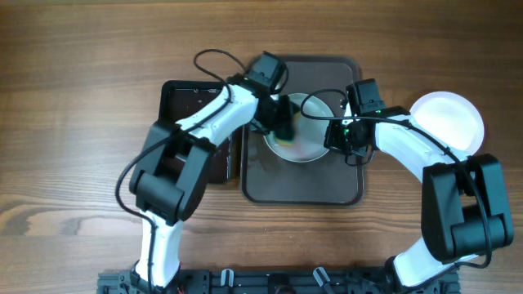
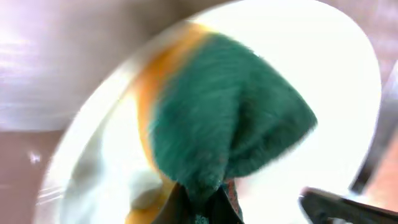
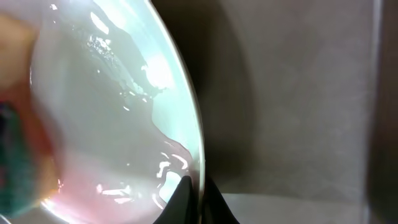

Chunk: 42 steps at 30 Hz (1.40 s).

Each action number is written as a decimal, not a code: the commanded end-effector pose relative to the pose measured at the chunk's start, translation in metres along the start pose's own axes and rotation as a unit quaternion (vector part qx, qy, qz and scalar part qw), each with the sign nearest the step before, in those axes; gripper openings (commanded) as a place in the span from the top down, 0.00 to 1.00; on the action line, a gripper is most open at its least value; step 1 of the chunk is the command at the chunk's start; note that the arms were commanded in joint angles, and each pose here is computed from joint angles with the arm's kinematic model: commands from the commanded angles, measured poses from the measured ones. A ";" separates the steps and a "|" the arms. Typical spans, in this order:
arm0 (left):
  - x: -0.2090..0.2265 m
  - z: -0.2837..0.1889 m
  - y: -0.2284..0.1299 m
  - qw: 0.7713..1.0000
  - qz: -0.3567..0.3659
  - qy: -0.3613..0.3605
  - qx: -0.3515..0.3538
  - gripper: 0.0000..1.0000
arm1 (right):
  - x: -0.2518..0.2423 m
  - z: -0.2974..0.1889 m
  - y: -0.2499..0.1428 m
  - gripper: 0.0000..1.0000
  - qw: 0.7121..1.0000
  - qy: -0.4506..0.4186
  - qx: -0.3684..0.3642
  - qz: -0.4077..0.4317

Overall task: Clean dirty plates on tray and stack at the side
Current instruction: 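Scrub the plate's blue smear with the sponge while right gripper holds rim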

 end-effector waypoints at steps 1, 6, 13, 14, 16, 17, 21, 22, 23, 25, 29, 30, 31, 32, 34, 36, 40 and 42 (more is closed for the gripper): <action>-0.020 0.038 -0.043 0.995 0.001 -0.043 0.089 0.96 | -0.008 0.011 -0.014 0.96 0.999 -0.026 0.026 -0.018; -0.039 0.049 -0.067 0.989 0.031 -0.074 0.122 0.96 | -0.008 0.011 -0.014 0.96 0.999 -0.026 0.026 -0.018; -0.050 0.047 -0.083 0.981 0.060 -0.103 0.154 0.96 | -0.008 0.011 -0.014 0.96 0.999 -0.026 0.026 -0.018; -0.049 0.046 -0.081 0.981 0.064 -0.103 0.152 0.96 | -0.008 0.011 -0.014 0.96 0.999 -0.026 0.026 -0.018; -0.044 0.045 -0.075 0.982 0.057 -0.098 0.149 0.96 | -0.008 0.011 -0.014 0.96 0.999 -0.026 0.026 -0.018; -0.039 0.044 -0.070 0.984 0.049 -0.091 0.145 0.96 | -0.008 0.011 -0.014 0.96 0.999 -0.026 0.026 -0.018; 0.001 0.038 -0.045 0.994 0.004 -0.015 0.111 0.96 | -0.008 0.011 -0.014 0.96 0.999 -0.027 0.026 -0.018; 0.011 0.035 -0.040 0.995 -0.005 0.006 0.102 0.96 | -0.008 0.011 -0.014 0.96 0.999 -0.026 0.026 -0.018; 0.027 0.030 -0.033 0.995 -0.020 0.039 0.089 0.96 | -0.008 0.011 -0.014 0.96 0.999 -0.026 0.026 -0.018; 0.047 0.020 -0.023 0.993 -0.036 0.083 0.069 0.96 | -0.008 0.011 -0.014 0.96 0.999 -0.026 0.026 -0.018; 0.079 -0.011 -0.002 0.984 -0.049 0.170 0.003 0.96 | -0.008 0.011 -0.014 0.96 0.999 -0.026 0.025 -0.018; 0.080 -0.019 0.001 0.983 -0.048 0.179 -0.012 0.96 | -0.008 0.011 -0.014 0.95 0.999 -0.026 0.025 -0.018; 0.074 -0.031 0.004 0.983 -0.043 0.173 -0.029 0.96 | -0.008 0.011 -0.014 0.96 0.999 -0.026 0.025 -0.018; 0.069 -0.037 0.004 0.985 -0.042 0.163 -0.032 0.96 | -0.008 0.011 -0.014 0.96 0.999 -0.026 0.025 -0.018; 0.057 -0.048 0.001 0.989 -0.038 0.137 -0.031 0.96 | -0.008 0.011 -0.014 0.96 0.999 -0.026 0.025 -0.018; 0.046 -0.062 -0.002 0.993 -0.036 0.112 -0.031 0.96 | -0.007 0.011 -0.014 0.96 0.999 -0.026 0.026 -0.018; 0.036 -0.098 -0.007 0.994 -0.037 0.089 -0.046 0.96 | -0.008 0.011 -0.014 0.96 0.999 -0.026 0.026 -0.036; 0.039 -0.117 -0.008 0.994 -0.043 0.085 -0.054 0.96 | -0.008 0.011 -0.014 0.96 0.998 -0.026 0.026 -0.044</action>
Point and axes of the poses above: each gripper's point midway between its finger pads, its own z axis out along the fingers, its own x axis along the line the jaws close on, y = z × x, the point moved 3 cm from there along -z, back along the fingers, and after that the axes turned 11 degrees about -z, right-handed, at the moved point
